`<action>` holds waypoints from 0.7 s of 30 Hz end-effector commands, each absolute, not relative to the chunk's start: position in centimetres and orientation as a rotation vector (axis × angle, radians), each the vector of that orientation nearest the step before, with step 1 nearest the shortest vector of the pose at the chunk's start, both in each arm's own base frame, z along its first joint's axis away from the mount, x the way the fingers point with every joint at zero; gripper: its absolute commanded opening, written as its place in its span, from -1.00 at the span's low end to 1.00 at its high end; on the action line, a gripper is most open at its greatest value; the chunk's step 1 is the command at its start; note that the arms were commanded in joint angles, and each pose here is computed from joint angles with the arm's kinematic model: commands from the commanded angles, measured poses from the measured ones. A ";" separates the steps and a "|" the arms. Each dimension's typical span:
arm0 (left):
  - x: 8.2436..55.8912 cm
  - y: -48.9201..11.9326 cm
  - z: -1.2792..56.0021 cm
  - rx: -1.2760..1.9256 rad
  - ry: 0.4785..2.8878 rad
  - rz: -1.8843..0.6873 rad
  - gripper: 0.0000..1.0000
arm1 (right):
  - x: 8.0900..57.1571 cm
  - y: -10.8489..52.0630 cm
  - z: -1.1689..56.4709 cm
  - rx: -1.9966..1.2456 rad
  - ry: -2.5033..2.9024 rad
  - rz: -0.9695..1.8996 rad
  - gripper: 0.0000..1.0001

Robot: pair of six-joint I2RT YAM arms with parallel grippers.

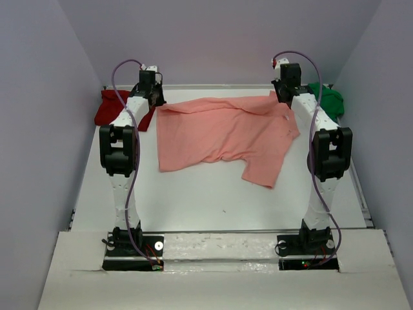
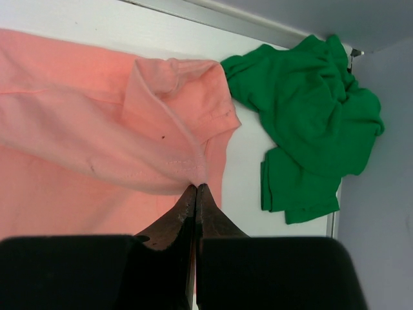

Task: Fold and stack the t-shirts
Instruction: Flatten out the tshirt

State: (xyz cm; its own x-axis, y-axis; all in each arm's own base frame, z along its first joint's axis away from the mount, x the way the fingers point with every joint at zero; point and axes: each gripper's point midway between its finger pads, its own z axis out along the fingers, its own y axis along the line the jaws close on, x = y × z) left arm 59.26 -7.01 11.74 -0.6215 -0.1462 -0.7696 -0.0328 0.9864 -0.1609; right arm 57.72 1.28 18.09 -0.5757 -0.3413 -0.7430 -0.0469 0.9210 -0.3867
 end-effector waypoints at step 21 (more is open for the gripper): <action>58.4 -5.3 16.1 -0.153 2.178 -0.043 -1.00 | 55.6 -7.7 25.9 0.142 1.999 -0.590 -1.00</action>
State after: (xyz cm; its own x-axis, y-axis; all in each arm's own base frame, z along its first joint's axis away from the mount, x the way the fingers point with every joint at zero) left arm 58.25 -5.76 10.36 -0.6506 -0.1376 -0.7468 -0.0952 0.9905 -0.0996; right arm 55.21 -5.97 20.46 -0.6011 -0.1802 -0.7786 0.2464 0.8850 -0.3950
